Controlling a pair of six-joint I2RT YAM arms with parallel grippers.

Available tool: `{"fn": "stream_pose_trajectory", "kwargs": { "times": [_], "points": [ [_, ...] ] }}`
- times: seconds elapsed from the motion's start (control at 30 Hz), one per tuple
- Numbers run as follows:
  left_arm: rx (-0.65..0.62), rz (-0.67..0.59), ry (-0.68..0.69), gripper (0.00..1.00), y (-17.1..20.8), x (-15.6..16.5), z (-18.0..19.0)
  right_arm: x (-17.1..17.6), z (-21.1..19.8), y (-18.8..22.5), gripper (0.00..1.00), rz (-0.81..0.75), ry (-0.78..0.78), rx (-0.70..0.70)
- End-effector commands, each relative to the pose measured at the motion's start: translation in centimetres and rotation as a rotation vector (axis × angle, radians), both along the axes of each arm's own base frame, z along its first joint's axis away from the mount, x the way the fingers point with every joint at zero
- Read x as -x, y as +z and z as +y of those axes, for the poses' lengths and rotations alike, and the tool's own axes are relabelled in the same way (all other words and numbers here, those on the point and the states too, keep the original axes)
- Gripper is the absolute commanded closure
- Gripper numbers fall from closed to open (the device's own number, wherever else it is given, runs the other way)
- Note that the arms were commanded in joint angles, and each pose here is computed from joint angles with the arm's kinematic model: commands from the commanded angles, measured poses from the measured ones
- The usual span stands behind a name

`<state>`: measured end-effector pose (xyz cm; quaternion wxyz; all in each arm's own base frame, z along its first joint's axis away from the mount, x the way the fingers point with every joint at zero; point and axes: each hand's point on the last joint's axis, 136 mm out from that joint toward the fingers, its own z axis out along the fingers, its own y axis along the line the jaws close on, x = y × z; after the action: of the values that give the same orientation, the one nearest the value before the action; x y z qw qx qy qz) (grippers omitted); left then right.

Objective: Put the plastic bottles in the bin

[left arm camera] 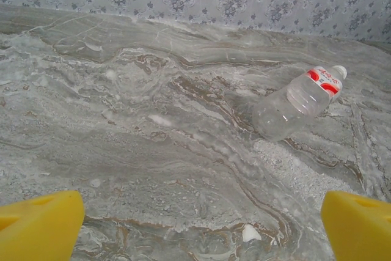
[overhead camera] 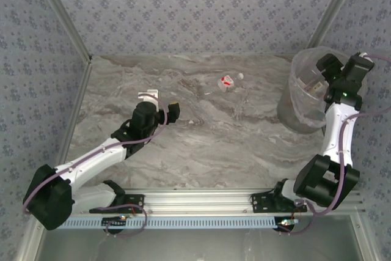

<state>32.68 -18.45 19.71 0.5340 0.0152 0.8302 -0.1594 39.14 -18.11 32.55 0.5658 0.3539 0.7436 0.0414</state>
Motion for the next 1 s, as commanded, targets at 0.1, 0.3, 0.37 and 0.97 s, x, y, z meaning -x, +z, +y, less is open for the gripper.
{"fn": "stream_pose_trajectory", "kwargs": {
  "times": [0.1,0.3,0.37,0.97],
  "points": [
    [0.029,-0.012,0.007,0.00,0.5,-0.1,0.1,1.9,0.7,4.0,0.12,-0.051,-0.022,0.050],
    [0.025,-0.007,0.010,0.01,0.4,-0.2,0.2,1.3,3.8,5.9,0.10,-0.071,0.062,0.093],
    [0.024,-0.008,0.013,0.01,0.4,-0.1,0.3,0.9,5.1,6.4,0.09,-0.074,0.094,0.110],
    [0.053,0.014,0.079,0.00,-0.2,-0.4,1.6,-3.9,22.4,6.0,0.07,-0.024,0.525,0.164]
  ]
}}
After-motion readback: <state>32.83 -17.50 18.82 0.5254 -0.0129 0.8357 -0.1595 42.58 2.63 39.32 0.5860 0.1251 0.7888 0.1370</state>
